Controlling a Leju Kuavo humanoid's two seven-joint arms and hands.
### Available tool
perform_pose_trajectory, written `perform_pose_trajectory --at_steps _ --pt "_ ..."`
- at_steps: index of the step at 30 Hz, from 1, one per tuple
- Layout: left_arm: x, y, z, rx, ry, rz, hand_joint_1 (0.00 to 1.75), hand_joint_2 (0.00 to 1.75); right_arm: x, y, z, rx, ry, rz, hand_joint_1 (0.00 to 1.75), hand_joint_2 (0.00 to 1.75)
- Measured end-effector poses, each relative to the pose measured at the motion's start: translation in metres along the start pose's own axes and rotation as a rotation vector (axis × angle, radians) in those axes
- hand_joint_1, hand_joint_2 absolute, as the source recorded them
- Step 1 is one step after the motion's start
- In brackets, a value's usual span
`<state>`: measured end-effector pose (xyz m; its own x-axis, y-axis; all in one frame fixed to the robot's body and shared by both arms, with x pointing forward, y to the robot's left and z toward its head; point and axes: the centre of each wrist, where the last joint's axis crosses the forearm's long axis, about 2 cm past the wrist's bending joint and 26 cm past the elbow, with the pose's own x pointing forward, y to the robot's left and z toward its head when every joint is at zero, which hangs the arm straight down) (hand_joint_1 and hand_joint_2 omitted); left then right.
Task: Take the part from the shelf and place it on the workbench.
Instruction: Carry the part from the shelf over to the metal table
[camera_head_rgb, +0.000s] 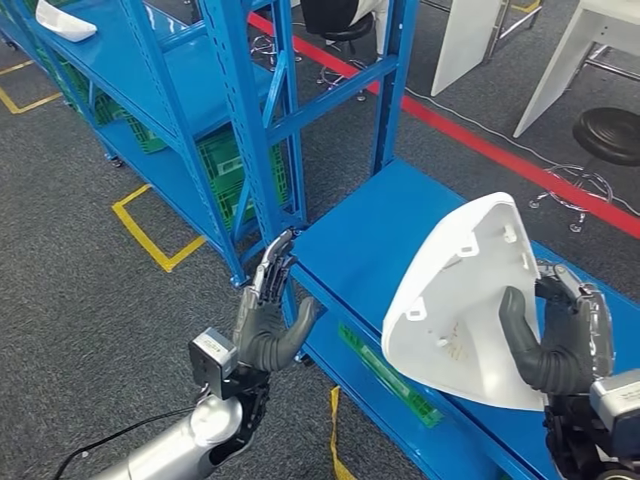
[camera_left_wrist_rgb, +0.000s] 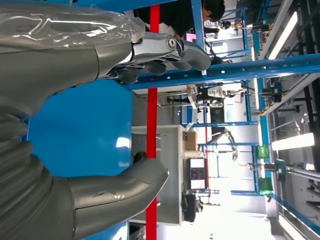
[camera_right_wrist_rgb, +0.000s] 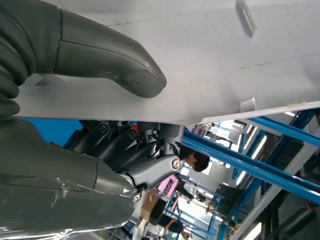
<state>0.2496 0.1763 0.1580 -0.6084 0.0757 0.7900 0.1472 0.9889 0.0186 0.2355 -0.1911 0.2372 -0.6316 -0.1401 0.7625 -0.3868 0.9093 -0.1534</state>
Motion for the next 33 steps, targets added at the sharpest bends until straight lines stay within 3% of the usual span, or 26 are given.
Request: perform_pose_trajectory --at_steps 33 --pt "0.001 -0.001 -0.007 0.004 -0.014 0.011 0.00 1.75 -0.004 0.011 0.006 0.014 0.025 -0.003 1.75 1.75"
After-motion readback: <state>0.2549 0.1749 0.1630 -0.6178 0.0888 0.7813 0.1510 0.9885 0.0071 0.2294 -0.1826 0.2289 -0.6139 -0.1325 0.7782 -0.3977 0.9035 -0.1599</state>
